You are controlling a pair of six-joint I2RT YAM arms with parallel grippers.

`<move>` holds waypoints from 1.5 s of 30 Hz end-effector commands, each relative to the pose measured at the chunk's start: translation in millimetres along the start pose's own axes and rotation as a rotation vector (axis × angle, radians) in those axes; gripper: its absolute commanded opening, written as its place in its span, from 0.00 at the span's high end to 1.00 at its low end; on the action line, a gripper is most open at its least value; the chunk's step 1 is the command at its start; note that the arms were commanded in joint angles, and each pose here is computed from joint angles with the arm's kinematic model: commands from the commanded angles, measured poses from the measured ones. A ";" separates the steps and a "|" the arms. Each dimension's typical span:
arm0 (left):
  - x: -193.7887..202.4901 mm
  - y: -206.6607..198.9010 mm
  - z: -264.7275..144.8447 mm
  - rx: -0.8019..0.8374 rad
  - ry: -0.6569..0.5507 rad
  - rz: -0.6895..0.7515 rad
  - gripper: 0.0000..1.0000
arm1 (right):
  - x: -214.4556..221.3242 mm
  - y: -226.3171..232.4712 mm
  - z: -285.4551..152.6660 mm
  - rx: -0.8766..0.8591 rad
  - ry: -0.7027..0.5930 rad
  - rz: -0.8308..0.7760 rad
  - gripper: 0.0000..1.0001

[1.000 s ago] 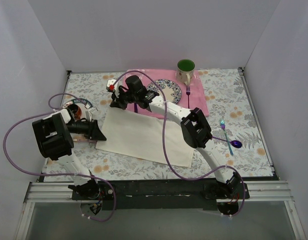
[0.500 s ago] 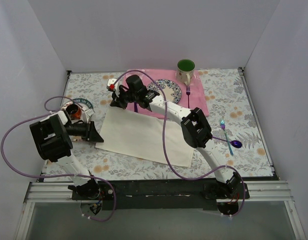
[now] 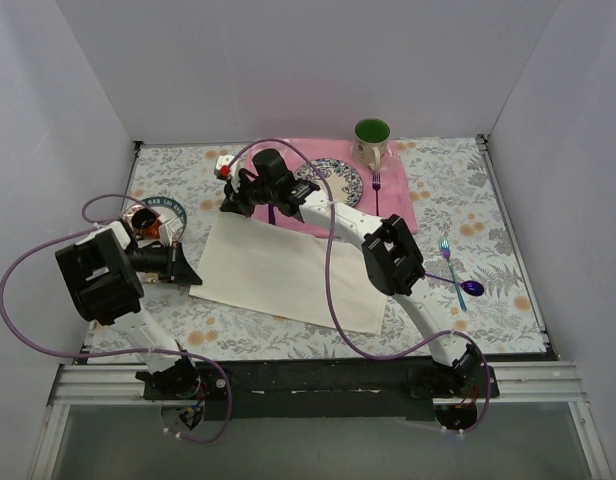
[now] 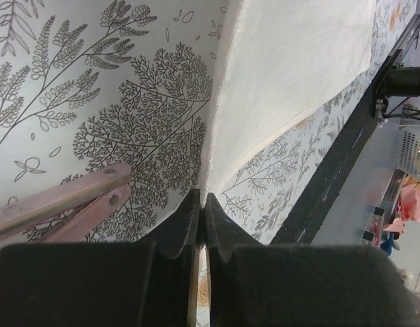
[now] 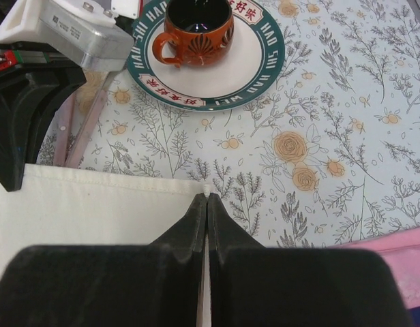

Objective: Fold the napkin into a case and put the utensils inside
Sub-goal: Pick up the rectangle-folded napkin from the center of the board, then fold the rectangle-folded napkin at the center of the board.

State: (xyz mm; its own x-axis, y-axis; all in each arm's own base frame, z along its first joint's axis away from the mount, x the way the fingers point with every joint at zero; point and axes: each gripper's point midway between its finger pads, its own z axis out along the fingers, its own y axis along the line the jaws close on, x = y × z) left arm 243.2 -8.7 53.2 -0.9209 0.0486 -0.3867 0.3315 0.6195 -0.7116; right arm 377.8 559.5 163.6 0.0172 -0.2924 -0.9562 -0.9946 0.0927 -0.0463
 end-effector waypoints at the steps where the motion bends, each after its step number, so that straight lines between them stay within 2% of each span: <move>1: -23.2 2.0 -30.1 -0.064 -0.062 0.036 1.00 | -68.9 -6.0 -14.7 0.024 -0.143 -0.065 0.99; 7: -39.5 -10.9 -61.0 -0.135 -0.063 0.142 1.00 | -94.0 -7.7 -16.2 0.025 -0.202 -0.089 0.99; 11: -40.6 -34.5 -63.2 -0.116 -0.035 0.169 1.00 | -97.5 -4.8 -30.8 0.029 -0.190 -0.122 0.99; 13: -43.2 -47.4 -58.2 -0.115 -0.020 0.202 1.00 | -83.0 -3.6 -34.0 0.026 -0.160 -0.110 0.99; 20: -51.5 -99.3 -21.9 -0.042 0.050 0.301 1.00 | -72.6 -21.9 -59.1 0.035 -0.127 -0.062 0.99; 25: -54.0 -124.8 -4.1 0.004 0.090 0.327 1.00 | -61.1 -18.3 -72.2 -0.009 -0.091 -0.032 0.99; 35: -43.1 -181.4 26.4 0.106 0.188 0.426 1.00 | -52.5 -8.0 -134.7 -0.037 -0.047 -0.003 0.99; 45: -14.0 -229.9 85.3 0.244 0.319 0.406 1.00 | 7.8 6.6 -182.9 -0.070 0.114 0.062 0.99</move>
State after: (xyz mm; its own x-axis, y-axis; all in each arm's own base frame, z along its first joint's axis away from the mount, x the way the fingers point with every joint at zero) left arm 204.0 -188.9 163.8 -0.6988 0.5254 -0.4854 0.6980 0.3522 -0.6235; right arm 364.9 408.3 216.5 -0.0553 -0.3474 -0.9361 -0.9964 0.0791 0.0295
